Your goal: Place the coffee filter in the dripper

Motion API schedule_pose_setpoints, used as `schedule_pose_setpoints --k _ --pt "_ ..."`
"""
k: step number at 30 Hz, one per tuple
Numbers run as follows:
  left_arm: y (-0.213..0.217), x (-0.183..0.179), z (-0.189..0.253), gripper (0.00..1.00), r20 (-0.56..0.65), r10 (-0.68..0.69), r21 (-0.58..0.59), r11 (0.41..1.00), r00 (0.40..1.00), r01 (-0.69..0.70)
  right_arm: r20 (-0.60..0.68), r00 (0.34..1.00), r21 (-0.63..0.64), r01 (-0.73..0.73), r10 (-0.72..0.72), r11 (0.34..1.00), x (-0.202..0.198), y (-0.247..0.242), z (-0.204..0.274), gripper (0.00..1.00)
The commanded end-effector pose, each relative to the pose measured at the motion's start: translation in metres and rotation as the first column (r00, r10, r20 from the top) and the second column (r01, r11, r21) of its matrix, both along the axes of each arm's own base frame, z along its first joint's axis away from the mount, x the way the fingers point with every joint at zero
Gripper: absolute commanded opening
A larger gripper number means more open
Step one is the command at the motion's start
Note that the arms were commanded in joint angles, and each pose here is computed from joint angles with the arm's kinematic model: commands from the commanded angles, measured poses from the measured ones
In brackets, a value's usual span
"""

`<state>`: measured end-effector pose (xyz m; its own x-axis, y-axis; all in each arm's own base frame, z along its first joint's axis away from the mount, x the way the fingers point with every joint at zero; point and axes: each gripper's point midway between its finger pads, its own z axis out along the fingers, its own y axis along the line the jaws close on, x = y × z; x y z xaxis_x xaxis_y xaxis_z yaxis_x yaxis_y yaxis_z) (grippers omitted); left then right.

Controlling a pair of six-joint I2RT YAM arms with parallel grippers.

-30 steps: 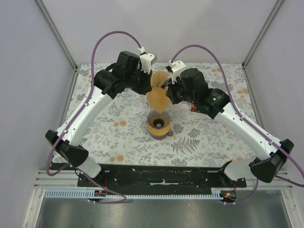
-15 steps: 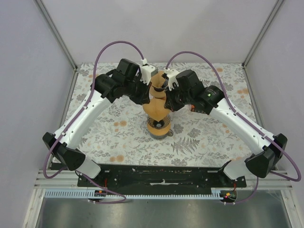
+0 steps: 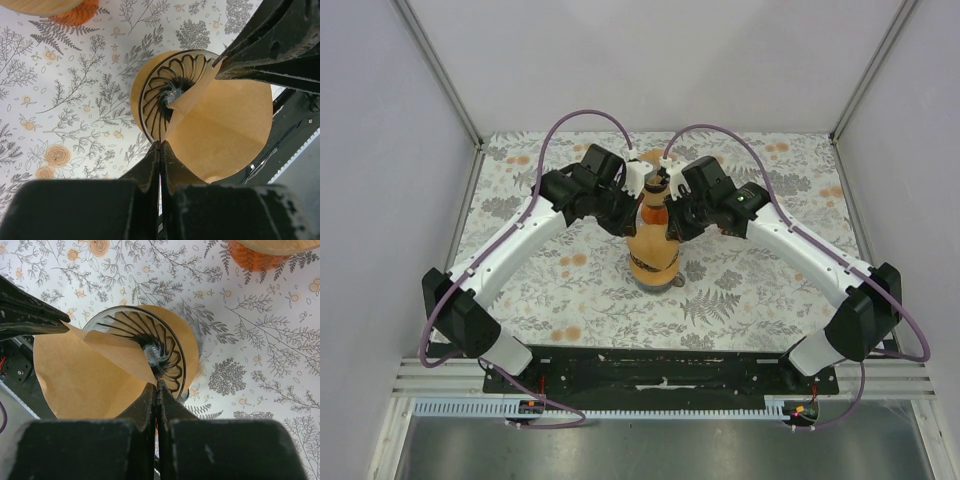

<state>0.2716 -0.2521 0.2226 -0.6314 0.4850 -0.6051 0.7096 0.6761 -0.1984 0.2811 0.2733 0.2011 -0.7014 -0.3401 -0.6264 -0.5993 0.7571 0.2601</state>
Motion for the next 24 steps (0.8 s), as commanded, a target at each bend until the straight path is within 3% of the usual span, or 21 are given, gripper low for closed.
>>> schedule_pose_setpoints --k 1,5,9,13,20,24 --pt "-0.001 0.012 0.001 0.02 0.083 -0.023 -0.007 1.000 0.996 0.023 0.035 0.999 0.007 0.023 -0.023 1.000 0.013 -0.002 -0.005 0.00" --pt "-0.003 0.013 -0.003 0.04 0.090 -0.027 -0.016 0.999 0.996 0.029 0.027 1.000 0.013 0.012 -0.012 1.000 0.015 0.002 -0.010 0.00" --pt "-0.007 0.016 -0.001 0.34 0.113 -0.031 -0.040 0.999 0.993 0.036 0.020 1.000 0.007 0.004 -0.004 1.000 0.016 0.004 -0.016 0.00" --pt "-0.009 0.020 -0.004 0.49 0.121 -0.029 -0.042 0.999 0.992 0.034 0.021 1.000 0.013 -0.007 0.007 1.000 0.015 0.005 -0.017 0.00" --pt "-0.018 0.026 -0.008 0.64 0.118 -0.027 -0.086 0.996 0.993 0.037 0.013 0.999 0.024 -0.032 0.032 0.999 0.014 0.010 -0.019 0.00" --pt "-0.022 0.024 -0.023 0.66 0.080 -0.043 -0.092 0.994 0.996 0.050 0.010 0.999 0.032 -0.040 0.039 0.999 0.014 0.012 -0.020 0.00"
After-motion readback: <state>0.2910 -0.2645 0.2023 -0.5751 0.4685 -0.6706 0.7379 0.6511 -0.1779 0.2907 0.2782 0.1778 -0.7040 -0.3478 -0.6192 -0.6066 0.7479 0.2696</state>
